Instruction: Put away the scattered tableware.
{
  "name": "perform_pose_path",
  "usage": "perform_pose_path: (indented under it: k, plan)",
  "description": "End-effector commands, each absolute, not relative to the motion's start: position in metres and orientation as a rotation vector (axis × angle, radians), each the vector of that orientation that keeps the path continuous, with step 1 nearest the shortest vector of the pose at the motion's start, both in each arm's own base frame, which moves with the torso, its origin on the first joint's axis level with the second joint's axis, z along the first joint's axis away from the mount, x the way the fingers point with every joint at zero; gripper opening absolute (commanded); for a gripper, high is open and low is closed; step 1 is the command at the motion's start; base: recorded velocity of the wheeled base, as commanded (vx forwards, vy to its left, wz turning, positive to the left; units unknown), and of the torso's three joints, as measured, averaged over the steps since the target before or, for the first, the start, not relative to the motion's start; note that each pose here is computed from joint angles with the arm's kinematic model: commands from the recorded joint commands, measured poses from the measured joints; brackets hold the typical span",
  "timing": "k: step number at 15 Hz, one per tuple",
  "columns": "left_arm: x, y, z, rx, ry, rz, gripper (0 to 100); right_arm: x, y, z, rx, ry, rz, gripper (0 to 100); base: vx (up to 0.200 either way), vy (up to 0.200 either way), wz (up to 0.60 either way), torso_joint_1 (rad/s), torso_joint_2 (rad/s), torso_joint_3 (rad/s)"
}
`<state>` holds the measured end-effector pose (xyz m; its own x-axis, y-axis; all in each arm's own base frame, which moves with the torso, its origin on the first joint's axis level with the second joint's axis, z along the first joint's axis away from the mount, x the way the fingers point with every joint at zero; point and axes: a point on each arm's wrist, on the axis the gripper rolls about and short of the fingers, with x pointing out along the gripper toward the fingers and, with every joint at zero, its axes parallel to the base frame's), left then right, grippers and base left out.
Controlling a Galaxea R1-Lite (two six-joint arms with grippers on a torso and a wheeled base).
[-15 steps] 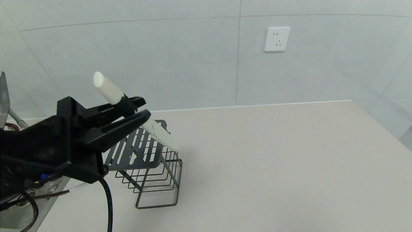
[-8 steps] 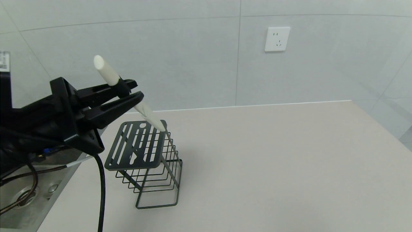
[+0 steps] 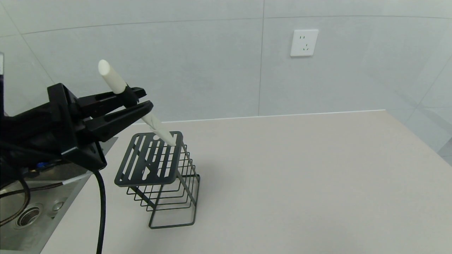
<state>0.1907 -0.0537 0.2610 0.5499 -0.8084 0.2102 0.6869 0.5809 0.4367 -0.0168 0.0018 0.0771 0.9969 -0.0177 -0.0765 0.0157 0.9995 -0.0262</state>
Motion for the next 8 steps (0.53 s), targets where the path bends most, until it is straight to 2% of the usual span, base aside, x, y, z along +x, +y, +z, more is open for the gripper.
perform_pose_path:
  k: [1, 6, 8]
  plan:
    - [0.179, -0.047, 0.268, 0.335, -0.430, -0.874, 0, -0.016, 0.002, 0.077, -0.034, 0.083, -0.011, 0, 0.000, 0.000, 0.00, 0.000, 0.00, 0.000]
    - [0.175, -0.046, 0.275, 0.351, -0.421, -0.902, 0, -0.017, 0.002, 0.077, -0.040, 0.070, 0.006, 0, 0.000, 0.000, 0.00, 0.000, 0.00, 0.000]
    - [0.187, -0.050, 0.282, 0.381, -0.454, -1.043, 0, -0.017, 0.002, 0.077, -0.038, 0.070, 0.005, 0, 0.000, 0.000, 0.00, 0.000, 0.00, 0.000]
